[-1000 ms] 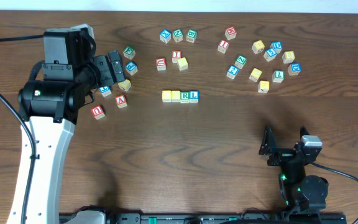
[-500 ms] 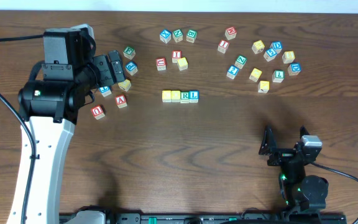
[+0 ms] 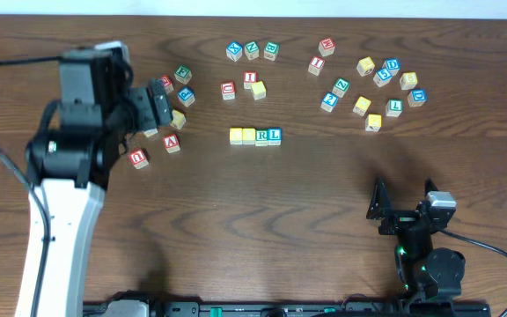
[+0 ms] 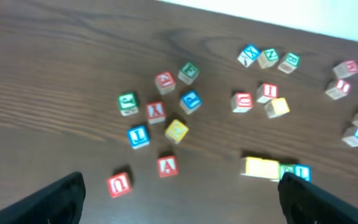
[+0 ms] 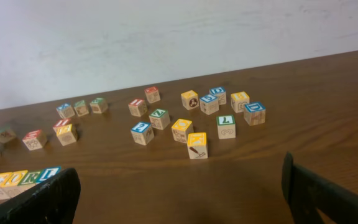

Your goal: Spell out CORL

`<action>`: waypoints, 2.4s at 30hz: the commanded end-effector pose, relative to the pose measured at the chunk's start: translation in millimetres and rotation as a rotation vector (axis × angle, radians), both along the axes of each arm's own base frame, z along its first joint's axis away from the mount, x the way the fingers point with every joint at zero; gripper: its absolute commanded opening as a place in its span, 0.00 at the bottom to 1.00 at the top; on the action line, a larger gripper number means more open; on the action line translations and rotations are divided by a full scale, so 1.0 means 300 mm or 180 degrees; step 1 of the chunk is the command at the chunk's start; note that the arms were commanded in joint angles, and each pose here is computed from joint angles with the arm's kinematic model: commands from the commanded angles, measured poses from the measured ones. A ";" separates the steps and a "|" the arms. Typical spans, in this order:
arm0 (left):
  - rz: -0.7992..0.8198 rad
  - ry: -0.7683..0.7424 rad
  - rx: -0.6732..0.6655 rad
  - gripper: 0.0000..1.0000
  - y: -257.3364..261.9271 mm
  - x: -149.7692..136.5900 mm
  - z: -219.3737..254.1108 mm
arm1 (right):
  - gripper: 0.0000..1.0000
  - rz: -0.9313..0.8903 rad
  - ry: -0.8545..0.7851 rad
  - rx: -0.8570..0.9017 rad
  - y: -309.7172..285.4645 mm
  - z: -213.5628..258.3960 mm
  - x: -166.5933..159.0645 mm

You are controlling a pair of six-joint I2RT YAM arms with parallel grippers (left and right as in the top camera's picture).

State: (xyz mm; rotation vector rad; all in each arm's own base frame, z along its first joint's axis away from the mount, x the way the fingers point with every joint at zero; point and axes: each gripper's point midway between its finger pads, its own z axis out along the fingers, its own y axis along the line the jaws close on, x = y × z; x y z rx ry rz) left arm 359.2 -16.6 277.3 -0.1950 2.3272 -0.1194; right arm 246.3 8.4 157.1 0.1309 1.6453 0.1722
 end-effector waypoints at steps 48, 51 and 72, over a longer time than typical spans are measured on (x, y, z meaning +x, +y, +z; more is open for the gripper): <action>0.0250 -0.1942 0.0311 0.98 0.128 -0.387 -0.464 | 0.99 -0.0009 -0.0007 -0.0045 -0.004 -0.002 -0.001; 0.0263 -0.1945 0.0289 0.98 0.129 -0.387 -0.464 | 0.99 -0.0010 -0.0007 -0.0045 -0.005 -0.002 -0.001; 0.0263 -0.1933 0.0288 0.98 0.129 -0.387 -0.467 | 0.99 -0.0009 -0.0007 -0.0045 -0.004 -0.002 -0.001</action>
